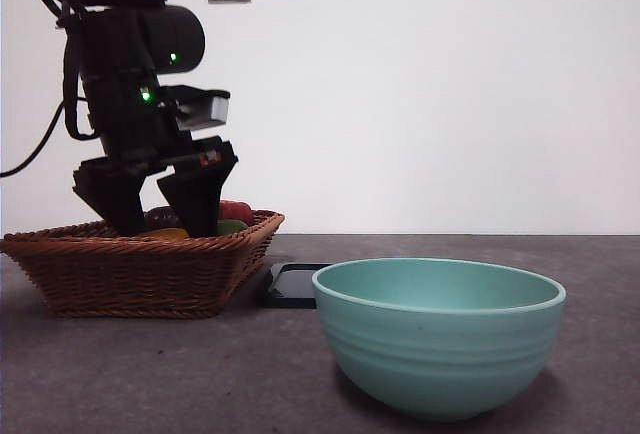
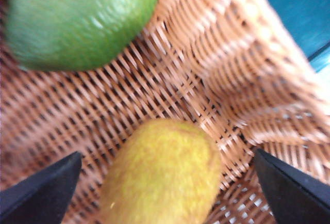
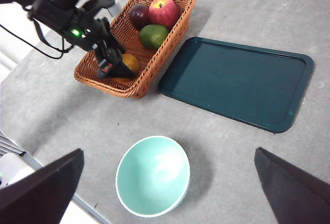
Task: Pick up the wifruite, put it on the bowl, pick up the plate, put it on desk
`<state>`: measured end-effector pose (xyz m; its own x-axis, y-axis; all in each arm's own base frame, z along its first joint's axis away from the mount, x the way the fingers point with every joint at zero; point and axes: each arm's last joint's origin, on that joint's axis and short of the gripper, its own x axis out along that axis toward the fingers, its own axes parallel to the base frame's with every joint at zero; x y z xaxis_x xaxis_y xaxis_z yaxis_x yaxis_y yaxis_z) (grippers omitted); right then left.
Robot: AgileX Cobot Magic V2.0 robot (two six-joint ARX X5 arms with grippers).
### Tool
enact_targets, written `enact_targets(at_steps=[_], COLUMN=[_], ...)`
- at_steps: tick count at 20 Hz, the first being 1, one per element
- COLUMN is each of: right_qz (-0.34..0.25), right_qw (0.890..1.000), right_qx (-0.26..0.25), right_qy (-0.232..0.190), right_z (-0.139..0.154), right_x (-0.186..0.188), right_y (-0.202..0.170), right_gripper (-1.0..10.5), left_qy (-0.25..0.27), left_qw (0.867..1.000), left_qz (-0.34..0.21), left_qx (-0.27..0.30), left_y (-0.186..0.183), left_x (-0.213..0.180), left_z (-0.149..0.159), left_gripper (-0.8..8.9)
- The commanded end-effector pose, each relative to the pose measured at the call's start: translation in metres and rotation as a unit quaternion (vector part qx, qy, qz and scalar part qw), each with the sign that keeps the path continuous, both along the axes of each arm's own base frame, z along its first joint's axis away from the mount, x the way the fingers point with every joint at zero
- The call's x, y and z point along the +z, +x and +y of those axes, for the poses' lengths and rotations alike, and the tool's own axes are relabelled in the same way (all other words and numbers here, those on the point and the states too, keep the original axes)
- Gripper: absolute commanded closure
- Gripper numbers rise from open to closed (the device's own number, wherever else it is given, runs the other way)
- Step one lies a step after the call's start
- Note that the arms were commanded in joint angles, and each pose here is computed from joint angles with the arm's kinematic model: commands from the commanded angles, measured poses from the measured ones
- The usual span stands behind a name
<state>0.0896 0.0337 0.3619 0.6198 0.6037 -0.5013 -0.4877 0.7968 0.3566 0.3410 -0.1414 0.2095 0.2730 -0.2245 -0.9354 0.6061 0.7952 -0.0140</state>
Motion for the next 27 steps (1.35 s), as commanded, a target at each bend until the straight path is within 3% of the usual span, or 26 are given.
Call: enact_targets(at_steps=[1, 3, 5, 8, 10, 14, 19, 23, 27], right_qz=[-0.012, -0.012, -0.012, -0.012, -0.012, -0.012, -0.013, -0.018, -0.019], right_qw=[1.000, 1.000, 1.000, 1.000, 1.000, 1.000, 1.000, 1.000, 1.000], right_qx=[0.005, 0.005, 0.005, 0.005, 0.005, 0.005, 0.005, 0.005, 0.005], right_qy=[0.001, 0.001, 0.001, 0.001, 0.000, 0.001, 0.000, 0.002, 0.002], right_z=[0.000, 0.000, 0.000, 0.000, 0.000, 0.000, 0.000, -0.001, -0.006], right_x=[0.005, 0.005, 0.005, 0.005, 0.005, 0.005, 0.005, 0.006, 0.004], right_y=[-0.001, -0.001, -0.001, -0.001, -0.001, -0.001, -0.001, -0.006, -0.026], right_gripper=[3.2, 3.2, 3.2, 3.2, 3.2, 3.2, 3.2, 3.2, 3.2], left_qy=[0.003, 0.002, 0.005, 0.008, 0.008, 0.009, -0.005, -0.032, -0.044], left_qw=[1.000, 1.000, 1.000, 1.000, 1.000, 1.000, 1.000, 0.999, 0.998], left_qz=[0.005, 0.004, 0.009, 0.017, 0.018, 0.021, 0.003, -0.026, -0.015], left_qx=[-0.004, -0.004, -0.003, -0.004, -0.004, -0.003, 0.015, 0.030, 0.029], left_y=[0.007, 0.007, 0.006, 0.005, 0.005, 0.008, 0.001, -0.032, -0.078], left_x=[-0.008, -0.008, -0.009, -0.009, -0.009, 0.009, 0.068, 0.115, 0.146], left_z=[-0.006, -0.006, -0.005, -0.005, -0.005, -0.006, -0.004, 0.000, -0.004], left_gripper=[2.52, 2.99, 4.45, 4.94, 5.76, 5.74, 5.74, 5.74, 5.74])
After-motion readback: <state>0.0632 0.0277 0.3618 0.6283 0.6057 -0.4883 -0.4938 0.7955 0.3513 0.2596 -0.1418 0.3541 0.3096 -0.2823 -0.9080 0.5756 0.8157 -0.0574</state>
